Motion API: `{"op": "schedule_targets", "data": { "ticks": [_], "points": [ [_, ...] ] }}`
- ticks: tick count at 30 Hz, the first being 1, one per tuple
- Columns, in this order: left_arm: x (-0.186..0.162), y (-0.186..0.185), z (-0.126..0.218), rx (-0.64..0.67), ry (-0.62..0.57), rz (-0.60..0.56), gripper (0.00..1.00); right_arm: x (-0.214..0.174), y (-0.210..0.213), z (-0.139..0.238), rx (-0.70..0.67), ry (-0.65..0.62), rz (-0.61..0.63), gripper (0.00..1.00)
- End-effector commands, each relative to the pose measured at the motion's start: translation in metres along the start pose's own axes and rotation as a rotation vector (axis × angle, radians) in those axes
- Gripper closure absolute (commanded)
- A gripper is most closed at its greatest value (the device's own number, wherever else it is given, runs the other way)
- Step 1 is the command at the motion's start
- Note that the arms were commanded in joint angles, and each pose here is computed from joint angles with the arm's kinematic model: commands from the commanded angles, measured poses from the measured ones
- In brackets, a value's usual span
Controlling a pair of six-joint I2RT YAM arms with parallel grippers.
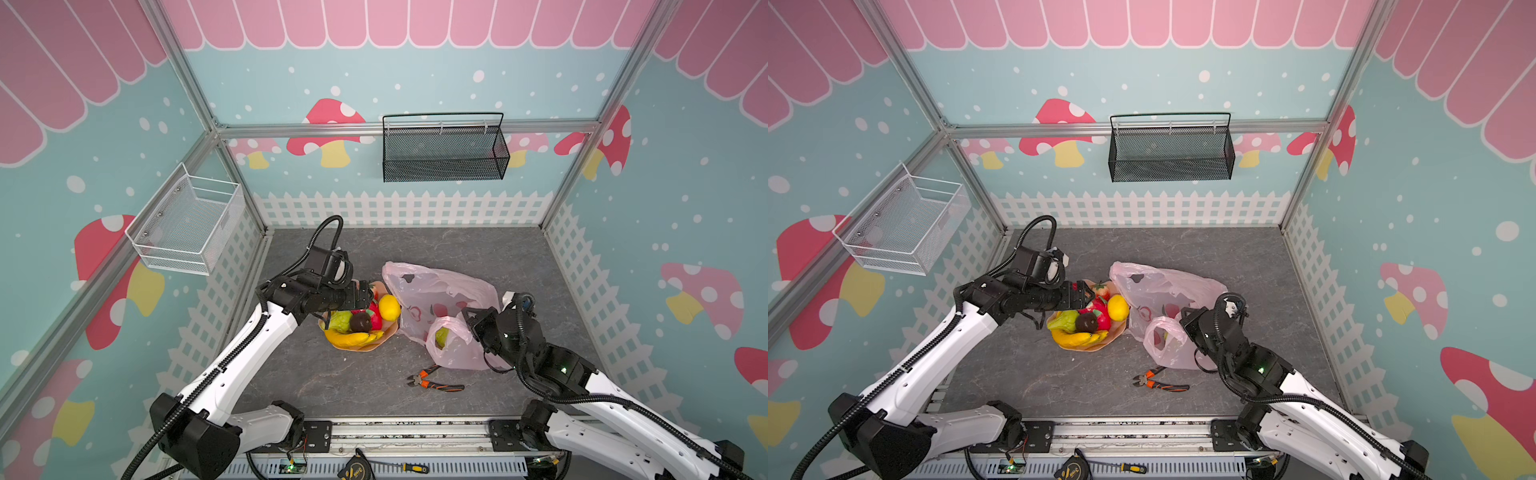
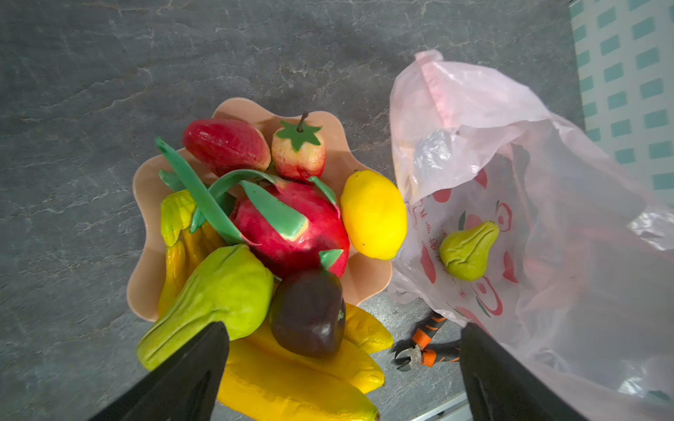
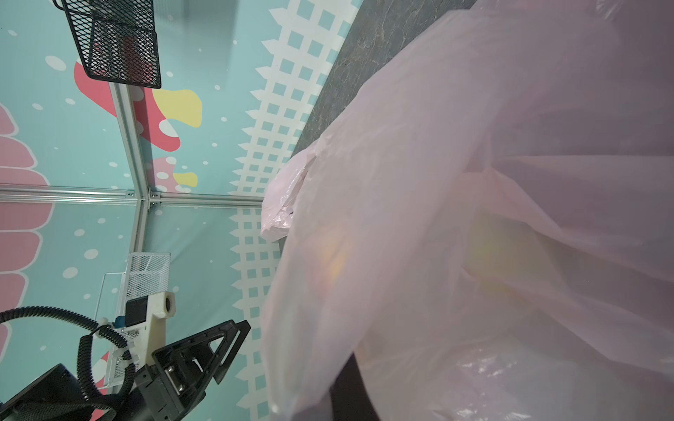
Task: Place the fruits into the plastic bag
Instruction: 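Withdraw the left gripper from the bag back over the fruit bowl, then lower the left gripper onto the dark purple plum in the bowl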
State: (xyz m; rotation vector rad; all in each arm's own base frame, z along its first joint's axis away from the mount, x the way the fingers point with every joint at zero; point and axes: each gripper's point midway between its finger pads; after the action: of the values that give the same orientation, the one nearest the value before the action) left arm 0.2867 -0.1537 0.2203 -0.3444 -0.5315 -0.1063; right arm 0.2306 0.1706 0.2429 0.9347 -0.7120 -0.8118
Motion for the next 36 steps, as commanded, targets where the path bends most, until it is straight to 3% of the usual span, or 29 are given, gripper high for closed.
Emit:
{"op": "schedule_targets", "data": {
  "ticks": [1, 11, 19, 36],
  "points": [
    [-0.010, 0.008, -0.011, 0.071, 0.042, -0.077, 0.01, 0.001, -0.001, 0.001, -0.005, -0.004, -0.004, 1.00],
    [-0.023, 0.008, -0.036, 0.176, 0.119, -0.214, 0.03, 0.000, -0.002, 0.000, -0.008, 0.000, -0.003, 1.00],
    [-0.037, 0.024, -0.053, 0.267, 0.187, -0.227, 0.06, 0.000, -0.001, 0.001, -0.005, 0.001, -0.005, 1.00],
    [-0.058, 0.023, -0.076, 0.237, 0.291, -0.219, 0.18, 0.001, -0.001, 0.001, 0.001, -0.004, -0.004, 1.00]
  ]
}}
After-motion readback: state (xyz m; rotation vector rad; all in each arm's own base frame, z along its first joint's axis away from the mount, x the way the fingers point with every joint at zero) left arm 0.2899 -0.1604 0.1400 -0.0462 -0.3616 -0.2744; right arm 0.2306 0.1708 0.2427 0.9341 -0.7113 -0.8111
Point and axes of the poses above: each gripper's point midway between its finger pads, its own z axis back along the fingers, its own y axis along the line the jaws close on, x = y × z, and after that the axes turned 6 degrees about -z, right-handed
